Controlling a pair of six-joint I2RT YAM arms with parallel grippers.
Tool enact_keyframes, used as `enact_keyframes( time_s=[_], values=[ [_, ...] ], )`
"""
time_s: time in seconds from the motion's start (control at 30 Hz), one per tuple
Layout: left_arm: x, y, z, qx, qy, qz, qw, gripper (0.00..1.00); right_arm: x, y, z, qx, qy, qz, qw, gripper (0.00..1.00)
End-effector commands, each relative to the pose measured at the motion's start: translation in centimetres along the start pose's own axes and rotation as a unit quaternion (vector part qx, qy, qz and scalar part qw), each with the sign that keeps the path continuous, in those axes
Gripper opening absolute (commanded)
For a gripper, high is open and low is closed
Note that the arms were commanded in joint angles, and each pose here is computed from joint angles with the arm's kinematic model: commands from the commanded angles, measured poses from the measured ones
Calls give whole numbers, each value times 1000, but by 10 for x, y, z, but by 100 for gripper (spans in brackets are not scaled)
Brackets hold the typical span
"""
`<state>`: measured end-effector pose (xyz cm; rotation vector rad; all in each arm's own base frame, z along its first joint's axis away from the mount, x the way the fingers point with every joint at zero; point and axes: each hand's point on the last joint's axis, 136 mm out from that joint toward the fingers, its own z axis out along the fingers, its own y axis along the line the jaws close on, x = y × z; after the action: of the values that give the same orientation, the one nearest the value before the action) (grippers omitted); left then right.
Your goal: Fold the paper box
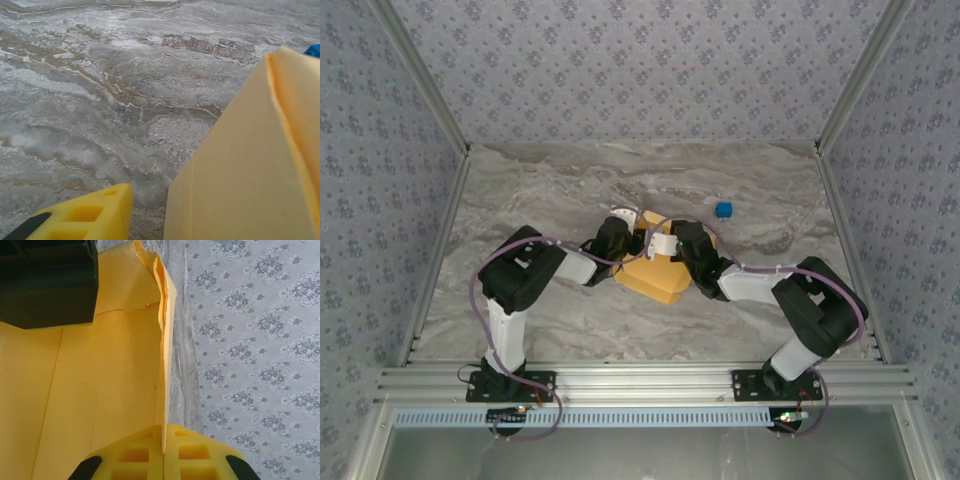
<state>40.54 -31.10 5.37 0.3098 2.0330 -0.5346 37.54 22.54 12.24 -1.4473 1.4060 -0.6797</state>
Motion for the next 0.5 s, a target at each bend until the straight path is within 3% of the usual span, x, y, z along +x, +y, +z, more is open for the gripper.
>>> enact_keyframes(
  time_s=[0.0,0.47],
  values=[
    [-37,-5,-4,9,-40,4,999,38,6,19,-3,-40,11,-12,999,0],
    [-45,-4,0,-2,-43,-3,999,25,3,20,-3,-41,8,-8,999,0]
  ],
)
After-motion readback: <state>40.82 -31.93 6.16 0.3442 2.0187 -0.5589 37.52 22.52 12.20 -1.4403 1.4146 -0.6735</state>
